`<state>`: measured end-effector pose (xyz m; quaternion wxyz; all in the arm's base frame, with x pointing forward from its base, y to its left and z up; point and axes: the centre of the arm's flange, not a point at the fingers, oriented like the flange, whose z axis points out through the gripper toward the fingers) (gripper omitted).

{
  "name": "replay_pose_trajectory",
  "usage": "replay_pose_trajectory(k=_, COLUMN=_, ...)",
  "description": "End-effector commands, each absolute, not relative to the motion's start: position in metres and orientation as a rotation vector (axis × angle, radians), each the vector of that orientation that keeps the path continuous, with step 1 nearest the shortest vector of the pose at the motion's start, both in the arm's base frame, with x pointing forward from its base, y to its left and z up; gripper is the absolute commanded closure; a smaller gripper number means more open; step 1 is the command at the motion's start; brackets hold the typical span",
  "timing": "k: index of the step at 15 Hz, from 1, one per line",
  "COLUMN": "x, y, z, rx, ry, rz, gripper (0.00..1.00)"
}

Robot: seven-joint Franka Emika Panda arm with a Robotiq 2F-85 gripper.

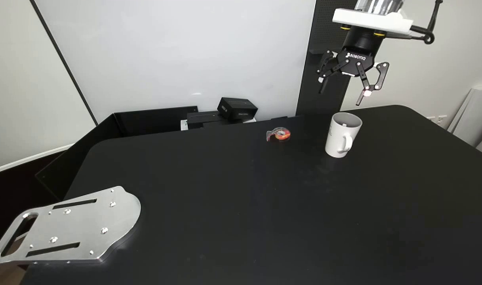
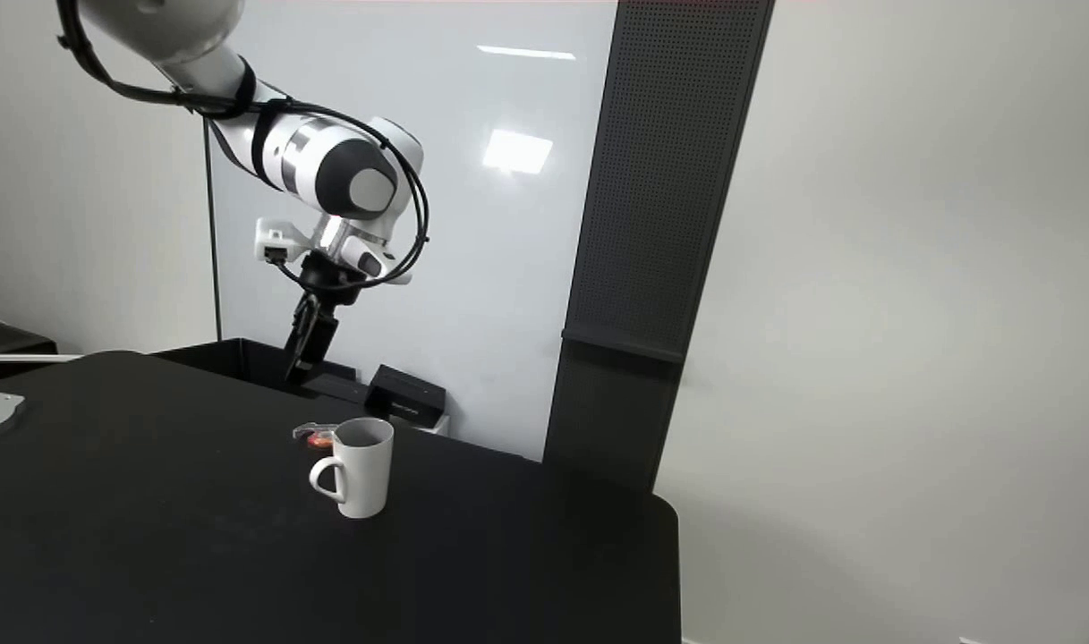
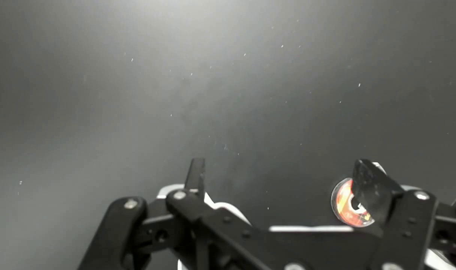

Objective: Put the spoon in the cup

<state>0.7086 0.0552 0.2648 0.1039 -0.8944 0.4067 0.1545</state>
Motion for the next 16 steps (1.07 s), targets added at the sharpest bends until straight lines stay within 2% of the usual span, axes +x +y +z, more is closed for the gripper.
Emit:
replay_pose_trajectory(k=1, x=0.701, y=0.053, z=0.278, rx=-2.822, ry=1.032, rz=0.305, gripper=0.00)
replay_pose_trajectory(k=12, x=0.712, y=0.059, z=0.284, rx=-3.148, ry=0.298, rz=-0.249, gripper=0.00)
replay_pose_trajectory(k=13, x=0.728, y=0.058, z=0.280, rx=-3.127, ry=0.411, rz=-0.169, gripper=0.00)
replay_pose_trajectory(k=16, x=0.728, y=0.063, z=0.276, rx=-3.142, ry=0.320, rz=-0.223, gripper=0.00)
